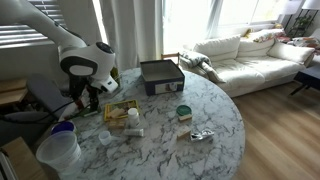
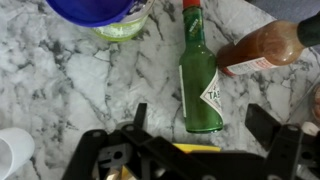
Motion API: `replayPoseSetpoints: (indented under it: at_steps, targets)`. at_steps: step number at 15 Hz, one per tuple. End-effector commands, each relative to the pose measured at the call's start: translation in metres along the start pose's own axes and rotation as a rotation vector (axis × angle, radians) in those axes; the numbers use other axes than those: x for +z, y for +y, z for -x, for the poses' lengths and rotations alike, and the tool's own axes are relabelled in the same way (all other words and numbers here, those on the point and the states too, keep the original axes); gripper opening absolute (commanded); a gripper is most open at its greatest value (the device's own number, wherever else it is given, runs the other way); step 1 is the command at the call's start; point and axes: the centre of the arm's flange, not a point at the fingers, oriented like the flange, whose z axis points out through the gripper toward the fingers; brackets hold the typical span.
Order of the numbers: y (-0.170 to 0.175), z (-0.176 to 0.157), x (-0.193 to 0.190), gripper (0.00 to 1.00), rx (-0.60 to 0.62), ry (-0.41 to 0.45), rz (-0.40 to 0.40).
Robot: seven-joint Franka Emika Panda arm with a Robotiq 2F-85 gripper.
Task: Set the two bottles upright on the table
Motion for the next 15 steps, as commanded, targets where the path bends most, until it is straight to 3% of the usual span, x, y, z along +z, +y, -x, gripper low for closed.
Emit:
replayPoseSetpoints:
  at_steps: [1, 13, 15]
  targets:
    - [-0.005, -0.019, 0.016, 1.0, 0.021, -0.021, -0.032]
    - [-0.025, -0.048, 0.064, 1.0, -0.002, -0.088, 0.008]
    - [-0.024, -0.049, 0.069, 0.92, -0.001, -0.098, 0.015]
